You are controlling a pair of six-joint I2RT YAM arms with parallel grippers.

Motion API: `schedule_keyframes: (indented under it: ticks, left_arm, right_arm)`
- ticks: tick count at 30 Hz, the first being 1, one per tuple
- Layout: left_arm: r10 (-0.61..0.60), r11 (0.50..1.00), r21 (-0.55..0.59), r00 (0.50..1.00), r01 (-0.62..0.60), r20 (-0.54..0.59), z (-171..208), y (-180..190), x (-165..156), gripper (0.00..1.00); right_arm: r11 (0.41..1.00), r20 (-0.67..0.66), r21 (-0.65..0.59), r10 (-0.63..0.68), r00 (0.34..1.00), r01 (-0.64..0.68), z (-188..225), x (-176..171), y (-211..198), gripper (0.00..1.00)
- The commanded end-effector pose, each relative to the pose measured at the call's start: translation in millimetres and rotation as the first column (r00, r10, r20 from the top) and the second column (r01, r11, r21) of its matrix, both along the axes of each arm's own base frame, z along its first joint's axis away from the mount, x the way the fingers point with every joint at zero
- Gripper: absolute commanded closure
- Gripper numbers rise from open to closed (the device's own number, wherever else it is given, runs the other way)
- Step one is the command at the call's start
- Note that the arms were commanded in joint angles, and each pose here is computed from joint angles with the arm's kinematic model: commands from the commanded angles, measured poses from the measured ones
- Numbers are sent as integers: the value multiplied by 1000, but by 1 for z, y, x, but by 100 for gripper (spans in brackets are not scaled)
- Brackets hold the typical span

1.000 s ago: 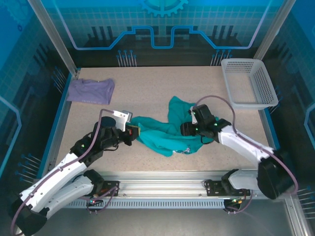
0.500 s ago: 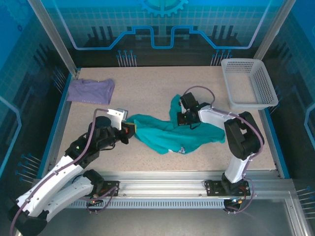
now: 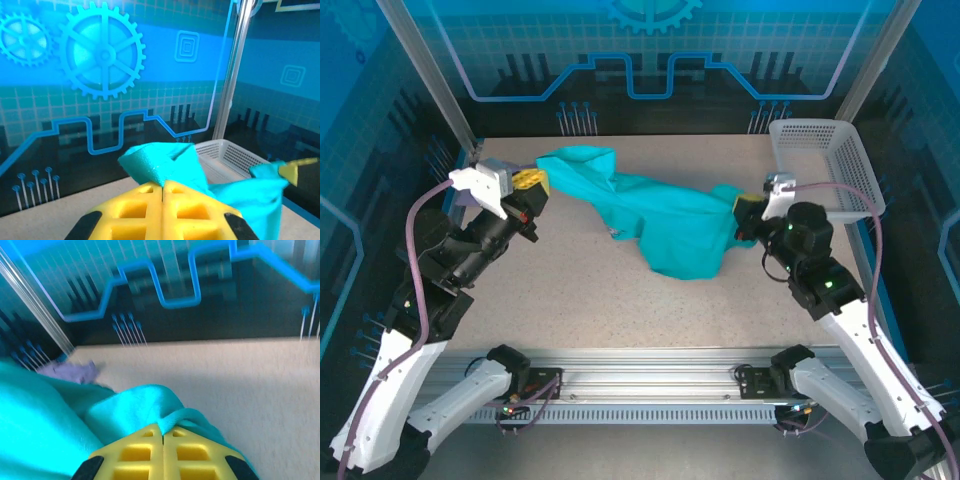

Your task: Fold the inside-out t-shirt

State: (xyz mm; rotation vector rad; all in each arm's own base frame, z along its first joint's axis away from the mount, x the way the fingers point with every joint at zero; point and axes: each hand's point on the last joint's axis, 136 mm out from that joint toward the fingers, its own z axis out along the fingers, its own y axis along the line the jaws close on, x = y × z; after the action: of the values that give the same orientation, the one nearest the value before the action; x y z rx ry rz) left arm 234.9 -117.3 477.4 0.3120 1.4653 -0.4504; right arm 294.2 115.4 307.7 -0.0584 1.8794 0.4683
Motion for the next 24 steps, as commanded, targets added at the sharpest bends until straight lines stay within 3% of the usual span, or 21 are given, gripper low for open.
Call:
schedule_keyframes:
  ticks: [1,3,7,13,18,20,22,24]
  left_arm:
    - [81,984,168,991,-62,-107,-50,10,10,100]
    - [95,977,206,979,-57,-182,-84,11,12,100]
    - [80,980,196,955,-24,-285,-121,7,12,100]
    - [11,994,103,929,30,-371,-119,-7,13,100]
    - [-9,996,77,929,41,-370,-110,-10,13,100]
    - [-22,997,65,931,49,-364,-105,-12,12,100]
    - [-40,997,53,932,64,-361,-102,-14,11,100]
    - [-62,995,48,932,85,-358,-101,-18,9,100]
  right_arm:
    - [999,-259,-39,-29,966,20,-92,-16,-6,86]
    - [997,-375,-75,-34,926,7,-131,-24,-7,70]
    - [991,-547,-99,19,837,-87,-173,-35,4,60]
    - [941,-611,-50,236,756,-334,-206,-80,71,46]
    - [932,-668,-63,228,709,-358,-250,-108,97,24]
    - [944,-695,-107,153,703,-311,-266,-101,95,21]
    - [941,-643,-110,177,745,-319,-262,-81,109,23]
    - [942,-576,-72,230,784,-329,-248,-54,124,37]
